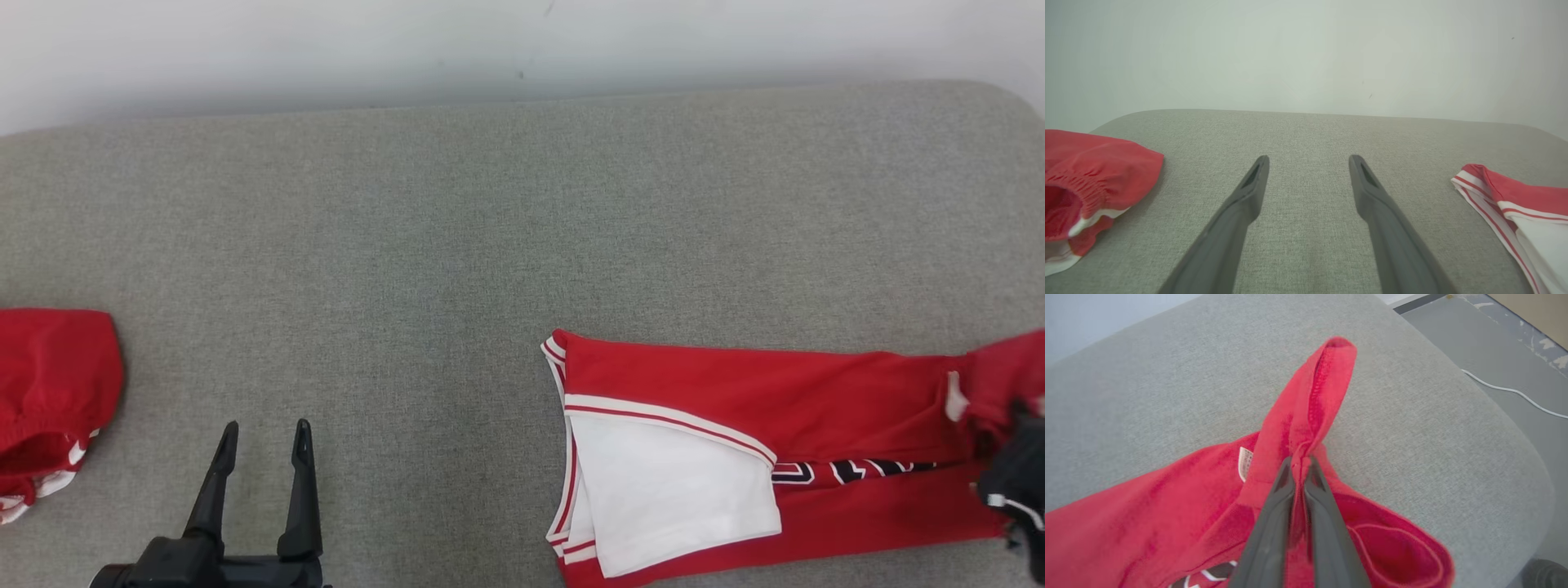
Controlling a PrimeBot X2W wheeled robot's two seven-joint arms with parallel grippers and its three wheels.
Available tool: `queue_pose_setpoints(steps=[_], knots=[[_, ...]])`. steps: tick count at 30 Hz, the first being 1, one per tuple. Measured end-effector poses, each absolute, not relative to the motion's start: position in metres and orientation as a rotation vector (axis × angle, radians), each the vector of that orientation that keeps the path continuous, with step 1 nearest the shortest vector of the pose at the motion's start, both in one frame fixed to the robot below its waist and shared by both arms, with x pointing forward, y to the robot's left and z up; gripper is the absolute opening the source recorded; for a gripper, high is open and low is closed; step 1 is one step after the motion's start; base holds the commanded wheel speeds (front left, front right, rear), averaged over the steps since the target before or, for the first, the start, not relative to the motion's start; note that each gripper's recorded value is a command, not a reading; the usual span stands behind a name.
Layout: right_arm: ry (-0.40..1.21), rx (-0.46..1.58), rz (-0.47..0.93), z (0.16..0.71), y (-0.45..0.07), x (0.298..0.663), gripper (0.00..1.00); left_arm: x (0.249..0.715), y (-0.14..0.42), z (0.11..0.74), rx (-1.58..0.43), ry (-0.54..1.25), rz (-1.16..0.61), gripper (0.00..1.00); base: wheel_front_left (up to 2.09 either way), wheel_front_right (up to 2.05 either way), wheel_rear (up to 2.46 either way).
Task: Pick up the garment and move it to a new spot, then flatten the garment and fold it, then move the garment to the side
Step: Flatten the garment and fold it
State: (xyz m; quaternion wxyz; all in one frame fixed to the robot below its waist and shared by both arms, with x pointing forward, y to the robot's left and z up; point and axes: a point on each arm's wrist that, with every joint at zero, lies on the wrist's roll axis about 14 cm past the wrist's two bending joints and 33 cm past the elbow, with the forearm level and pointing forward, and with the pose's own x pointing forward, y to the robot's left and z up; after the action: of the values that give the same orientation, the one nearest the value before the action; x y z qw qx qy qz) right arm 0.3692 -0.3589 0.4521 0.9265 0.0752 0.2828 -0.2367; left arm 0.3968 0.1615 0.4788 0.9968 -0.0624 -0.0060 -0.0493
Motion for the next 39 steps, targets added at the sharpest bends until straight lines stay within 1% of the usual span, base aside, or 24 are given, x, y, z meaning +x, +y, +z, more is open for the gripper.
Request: queue_pose_setpoints(steps=[4, 8, 14, 19, 24, 32, 34, 36, 39], knots=[[0.589, 0.197, -0.312, 0.454, -0.309, 0.379, 0.0, 0.395, 0.159, 0.48, -0.134, -0.014, -0.101, 1.0, 0.0, 0.0, 0.0], [0.612, 0.189, -0.143, 0.452, -0.257, 0.384, 0.0, 0.393, 0.159, 0.48, -0.142, -0.012, -0.101, 1.0, 0.0, 0.0, 0.0], [0.593, 0.226, 0.111, 0.459, -0.177, 0.397, 0.0, 0.391, 0.161, 0.48, -0.149, -0.012, -0.091, 1.0, 0.0, 0.0, 0.0], [0.619, 0.228, 0.296, 0.455, -0.117, 0.396, 0.0, 0.388, 0.165, 0.48, -0.154, -0.012, -0.077, 1.0, 0.0, 0.0, 0.0], [0.656, 0.213, 0.396, 0.445, -0.082, 0.391, 0.0, 0.384, 0.17, 0.481, -0.158, -0.011, -0.06, 1.0, 0.0, 0.0, 0.0], [0.702, 0.178, 0.457, 0.43, -0.06, 0.391, 0.0, 0.379, 0.174, 0.482, -0.161, -0.014, -0.041, 1.0, 0.0, 0.0, 0.0], [0.705, 0.187, 0.475, 0.429, -0.054, 0.39, 1.0, 0.378, 0.175, 0.482, -0.165, -0.014, -0.034, 1.0, 0.0, 0.0, 0.0], [0.694, 0.244, 0.509, 0.436, -0.044, 0.388, 1.0, 0.377, 0.176, 0.483, -0.166, -0.016, -0.032, 1.0, 0.0, 0.0, 0.0], [0.626, 0.323, 0.535, 0.457, -0.038, 0.393, 1.0, 0.374, 0.176, 0.484, -0.167, -0.018, -0.029, 1.0, 0.0, 0.0, 0.0]])
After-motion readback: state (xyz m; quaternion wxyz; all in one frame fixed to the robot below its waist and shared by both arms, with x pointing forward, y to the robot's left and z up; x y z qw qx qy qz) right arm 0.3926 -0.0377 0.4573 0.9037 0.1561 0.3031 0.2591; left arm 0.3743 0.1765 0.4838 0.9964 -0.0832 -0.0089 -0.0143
